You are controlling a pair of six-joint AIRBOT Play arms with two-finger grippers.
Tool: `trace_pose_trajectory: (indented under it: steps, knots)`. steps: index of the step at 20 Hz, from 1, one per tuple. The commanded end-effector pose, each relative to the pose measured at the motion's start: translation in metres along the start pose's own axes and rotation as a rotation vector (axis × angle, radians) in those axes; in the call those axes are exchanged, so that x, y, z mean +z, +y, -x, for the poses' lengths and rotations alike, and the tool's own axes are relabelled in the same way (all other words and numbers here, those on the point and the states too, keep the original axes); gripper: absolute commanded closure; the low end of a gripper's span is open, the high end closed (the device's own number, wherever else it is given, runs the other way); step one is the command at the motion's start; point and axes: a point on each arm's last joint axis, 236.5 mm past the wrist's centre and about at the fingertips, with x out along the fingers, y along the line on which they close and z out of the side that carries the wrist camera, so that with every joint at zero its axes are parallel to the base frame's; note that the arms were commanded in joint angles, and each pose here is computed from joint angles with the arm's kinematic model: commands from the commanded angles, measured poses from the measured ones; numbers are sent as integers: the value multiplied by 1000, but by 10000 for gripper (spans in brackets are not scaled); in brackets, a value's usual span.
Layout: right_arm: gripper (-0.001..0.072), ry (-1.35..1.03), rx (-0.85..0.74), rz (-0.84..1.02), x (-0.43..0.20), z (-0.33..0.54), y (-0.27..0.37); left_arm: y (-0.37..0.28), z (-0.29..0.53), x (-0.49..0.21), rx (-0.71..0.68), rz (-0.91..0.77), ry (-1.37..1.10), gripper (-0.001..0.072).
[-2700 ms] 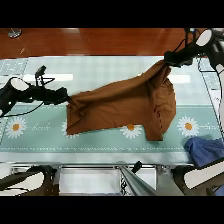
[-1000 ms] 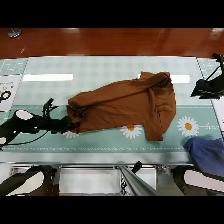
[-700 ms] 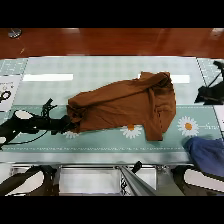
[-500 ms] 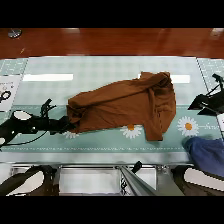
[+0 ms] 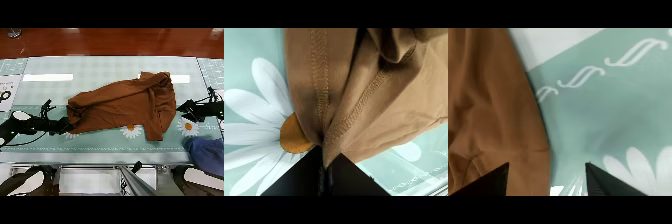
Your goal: Fold the shirts.
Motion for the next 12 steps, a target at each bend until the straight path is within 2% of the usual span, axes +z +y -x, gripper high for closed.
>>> trace_pose_trajectory:
  steps: [1,4,6,7,10,12]
  knots:
    - [173,-34,20,10,0,-24,10,-1,0,2,-2,2,-7,688]
    - [190,17,18,62,-14,-52,30,0,1,5,2,6,-19,688]
    - [568,31,15,108,-20,-59,42,-1,5,14,8,-9,-43,689]
    - [675,24,23,125,-17,-54,48,-6,12,26,3,-21,-70,689]
    - [677,-118,71,251,22,1,87,-45,70,84,-29,-128,-249,689]
    - [677,-299,152,395,48,74,145,-95,141,123,-50,-258,-443,689]
